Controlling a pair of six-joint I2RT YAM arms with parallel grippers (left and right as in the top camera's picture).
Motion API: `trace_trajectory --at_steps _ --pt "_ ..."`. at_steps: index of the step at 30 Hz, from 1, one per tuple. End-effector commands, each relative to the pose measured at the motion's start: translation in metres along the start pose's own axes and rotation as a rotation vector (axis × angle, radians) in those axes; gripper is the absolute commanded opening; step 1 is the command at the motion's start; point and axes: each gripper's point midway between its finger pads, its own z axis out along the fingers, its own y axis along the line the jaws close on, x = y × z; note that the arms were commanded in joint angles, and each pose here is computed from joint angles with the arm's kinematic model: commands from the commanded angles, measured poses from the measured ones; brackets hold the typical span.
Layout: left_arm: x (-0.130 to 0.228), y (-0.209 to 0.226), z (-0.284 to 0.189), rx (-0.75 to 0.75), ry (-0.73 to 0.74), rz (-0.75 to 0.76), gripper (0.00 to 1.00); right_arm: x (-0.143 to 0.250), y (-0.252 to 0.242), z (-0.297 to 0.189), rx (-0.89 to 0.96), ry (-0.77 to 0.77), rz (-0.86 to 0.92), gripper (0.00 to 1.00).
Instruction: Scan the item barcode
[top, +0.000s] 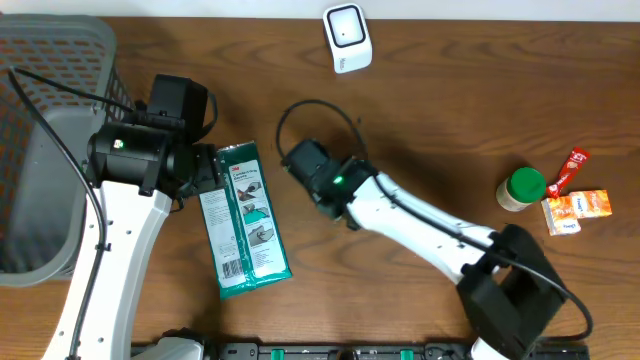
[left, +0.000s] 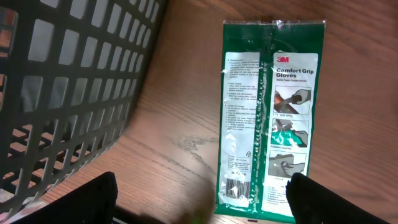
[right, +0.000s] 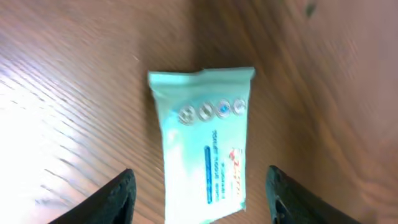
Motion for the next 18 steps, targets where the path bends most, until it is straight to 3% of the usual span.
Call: trace_trajectory --at_steps 1,4,5,6,8,18 --pt "-0.001 0.003 -0.001 -0.012 -0.006 -0.001 0.88 0.008 -0.007 0.007 -0.122 0.039 0.081 0.65" --pt "-0.001 0.003 -0.001 -0.012 -0.007 0.0 0.88 0.011 -0.002 0.009 -0.291 0.052 0.153 0.64" --pt "-0.001 0.003 -0.001 -0.012 -0.007 0.0 0.88 0.01 0.003 0.008 -0.372 0.049 0.179 0.56" --pt "-0.001 0.003 -0.001 -0.012 -0.006 -0.001 0.88 0.008 0.008 0.005 -0.433 0.046 0.197 0.4" --pt "-0.001 0.003 -0.001 -0.012 -0.007 0.0 0.88 0.008 0.009 0.005 -0.456 0.052 0.232 0.35" --pt "-0.001 0.003 -0.001 -0.012 -0.006 0.0 0.88 0.021 -0.004 0.013 -0.13 0.077 0.105 0.48"
